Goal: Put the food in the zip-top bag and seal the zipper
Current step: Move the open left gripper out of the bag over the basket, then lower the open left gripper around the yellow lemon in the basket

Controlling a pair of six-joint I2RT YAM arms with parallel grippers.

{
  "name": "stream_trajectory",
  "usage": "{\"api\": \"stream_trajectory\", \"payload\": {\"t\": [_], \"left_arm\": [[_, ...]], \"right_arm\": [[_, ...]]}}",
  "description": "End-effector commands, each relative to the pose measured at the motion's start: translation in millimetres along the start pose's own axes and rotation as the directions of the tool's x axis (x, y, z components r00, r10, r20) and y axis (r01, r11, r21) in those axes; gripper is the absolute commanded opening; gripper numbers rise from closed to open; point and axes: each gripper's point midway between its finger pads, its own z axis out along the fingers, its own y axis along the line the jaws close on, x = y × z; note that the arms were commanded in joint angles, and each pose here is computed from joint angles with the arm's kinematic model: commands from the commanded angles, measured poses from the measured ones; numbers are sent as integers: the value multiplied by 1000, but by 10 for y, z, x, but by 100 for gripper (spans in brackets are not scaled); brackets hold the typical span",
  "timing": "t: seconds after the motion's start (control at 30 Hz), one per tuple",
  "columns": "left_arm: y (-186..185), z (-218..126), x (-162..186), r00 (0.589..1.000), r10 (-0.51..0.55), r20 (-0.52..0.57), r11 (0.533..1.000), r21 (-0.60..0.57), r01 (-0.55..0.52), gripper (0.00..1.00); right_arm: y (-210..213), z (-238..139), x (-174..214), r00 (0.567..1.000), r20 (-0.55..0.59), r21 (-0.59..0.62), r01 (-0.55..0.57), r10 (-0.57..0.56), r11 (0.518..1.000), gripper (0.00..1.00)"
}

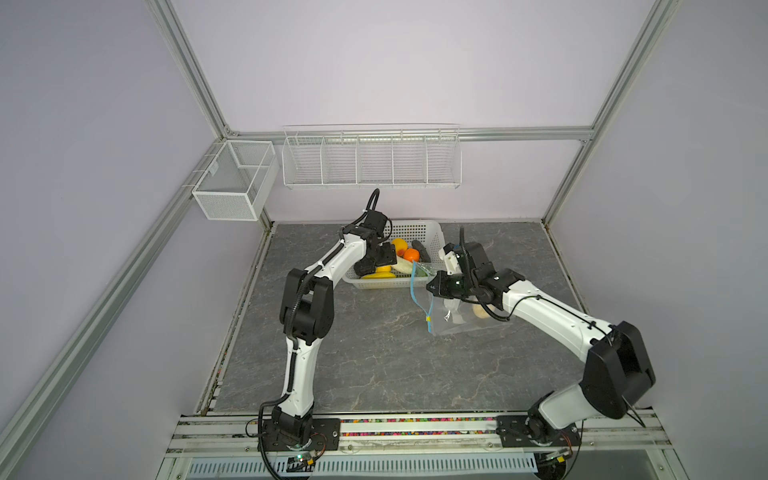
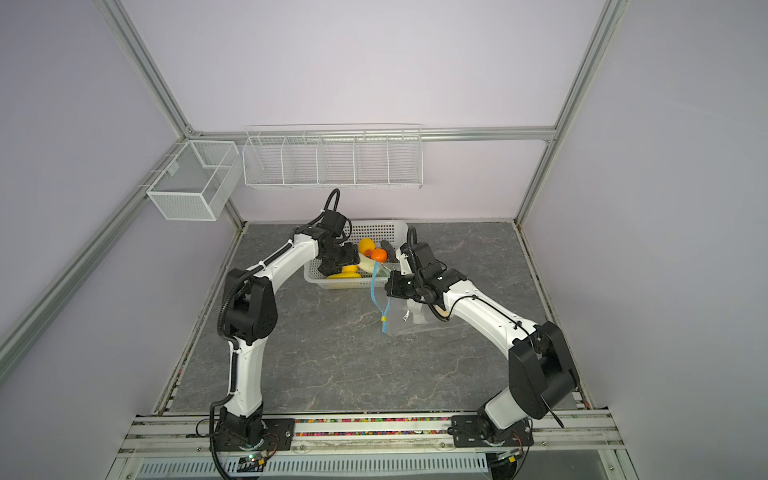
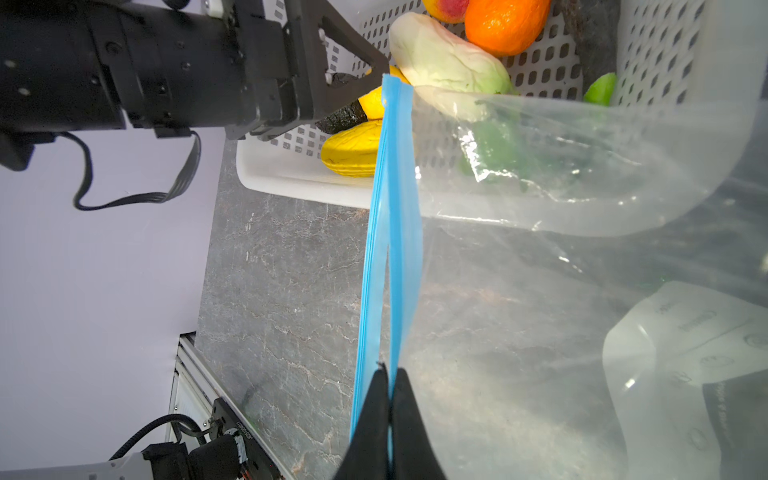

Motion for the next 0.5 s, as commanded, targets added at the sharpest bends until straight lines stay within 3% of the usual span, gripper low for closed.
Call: {"api": "stream_trajectory", "payload": {"t": [0.0,0.47], "left_arm": [[70,73,22,999,25,-28,998,-49,-27,77],[194,385,50,998,22,-57,994,-106,-27,72]], "right_arm": [[7,8,-56,1000,10,-11,7,-7,1000,6],[-26,26,-27,1000,-1,-8,2,-2,1000,6]]}}
